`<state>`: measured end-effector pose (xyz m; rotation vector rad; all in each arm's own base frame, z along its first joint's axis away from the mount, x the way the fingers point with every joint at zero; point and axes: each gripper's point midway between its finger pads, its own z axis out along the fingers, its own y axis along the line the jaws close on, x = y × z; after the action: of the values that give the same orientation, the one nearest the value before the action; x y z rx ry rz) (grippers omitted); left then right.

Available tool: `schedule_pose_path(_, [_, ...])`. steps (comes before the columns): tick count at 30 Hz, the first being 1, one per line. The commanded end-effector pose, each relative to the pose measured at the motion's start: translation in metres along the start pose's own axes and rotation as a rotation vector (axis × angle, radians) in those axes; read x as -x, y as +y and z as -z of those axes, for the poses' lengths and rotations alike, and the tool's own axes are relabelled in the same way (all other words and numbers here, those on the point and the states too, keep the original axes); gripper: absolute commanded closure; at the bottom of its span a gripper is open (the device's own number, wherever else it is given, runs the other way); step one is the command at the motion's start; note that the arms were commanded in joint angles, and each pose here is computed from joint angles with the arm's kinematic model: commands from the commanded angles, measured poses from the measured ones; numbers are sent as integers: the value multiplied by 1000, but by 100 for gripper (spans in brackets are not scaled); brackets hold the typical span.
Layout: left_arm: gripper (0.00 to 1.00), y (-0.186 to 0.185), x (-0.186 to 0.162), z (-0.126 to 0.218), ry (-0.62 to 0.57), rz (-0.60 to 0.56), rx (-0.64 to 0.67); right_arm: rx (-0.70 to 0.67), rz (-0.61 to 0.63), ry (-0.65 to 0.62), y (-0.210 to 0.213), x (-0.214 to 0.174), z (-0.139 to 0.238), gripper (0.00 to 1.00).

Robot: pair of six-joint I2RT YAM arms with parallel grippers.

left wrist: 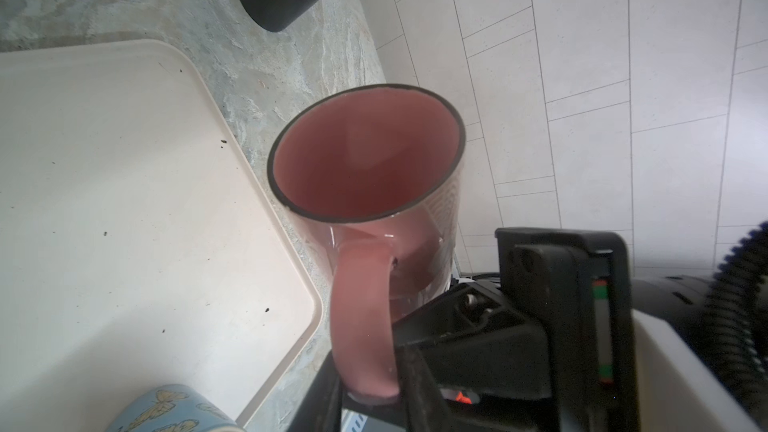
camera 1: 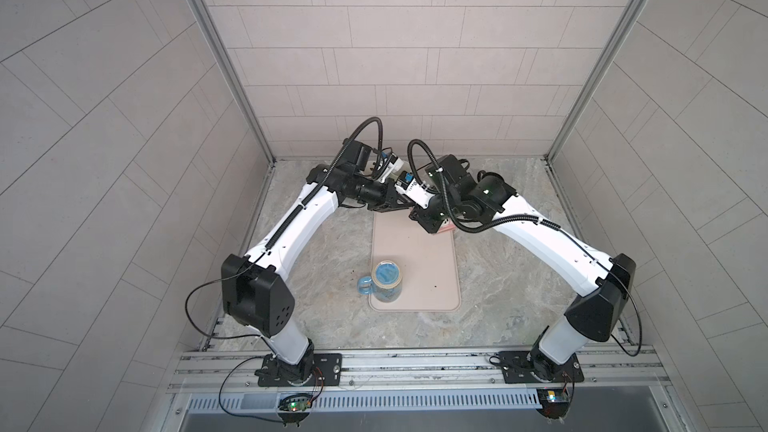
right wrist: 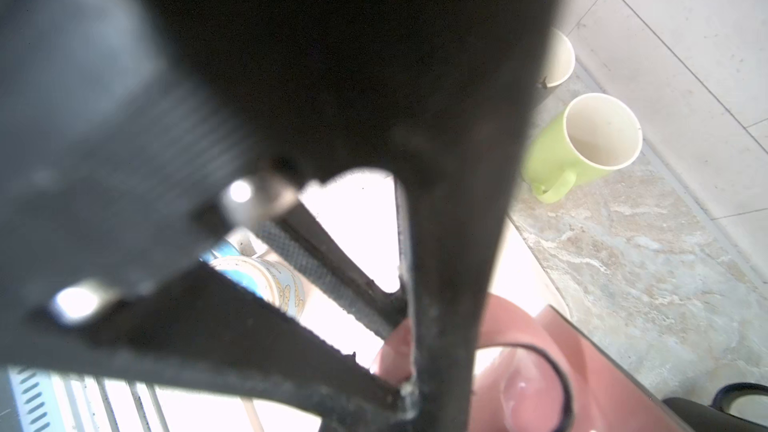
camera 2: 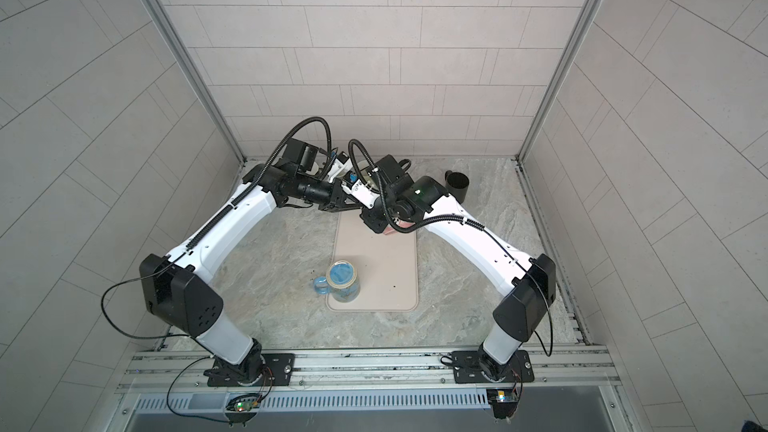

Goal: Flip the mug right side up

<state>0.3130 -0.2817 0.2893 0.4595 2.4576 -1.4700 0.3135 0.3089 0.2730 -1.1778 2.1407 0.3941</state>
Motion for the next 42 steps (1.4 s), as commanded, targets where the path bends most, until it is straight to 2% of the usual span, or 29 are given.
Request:
schedule_pose_path(1, [79, -20, -14, -25, 58, 9, -89, 91, 345, -273, 61, 68, 13, 100])
schedule_pose_path(9, [100, -20, -15, -23, 44, 1, -84, 32, 343, -291, 55, 66, 15, 100])
schedule_pose_path(22, [100, -33, -6, -9, -54, -46, -73, -33, 313, -346, 48, 61, 15, 100])
schedule_pose_path(23, [96, -33, -6, -10, -54, -39, -76, -35, 312, -352, 48, 61, 17, 100])
schedule_pose_path(24, [83, -34, -5, -10, -55, -36, -82, -37, 317, -358, 49, 61, 18, 100])
schedule_pose_path(27, [69, -33, -2, -11, -65, -28, -85, -64, 323, -371, 47, 62, 23, 100])
schedule_pose_path(32, [65, -35, 2, -8, -88, -27, -77, -91, 335, -384, 47, 63, 27, 100])
schedule_pose_path(42, [64, -27, -1, -13, -73, -9, -71, -79, 349, -393, 53, 69, 27, 100])
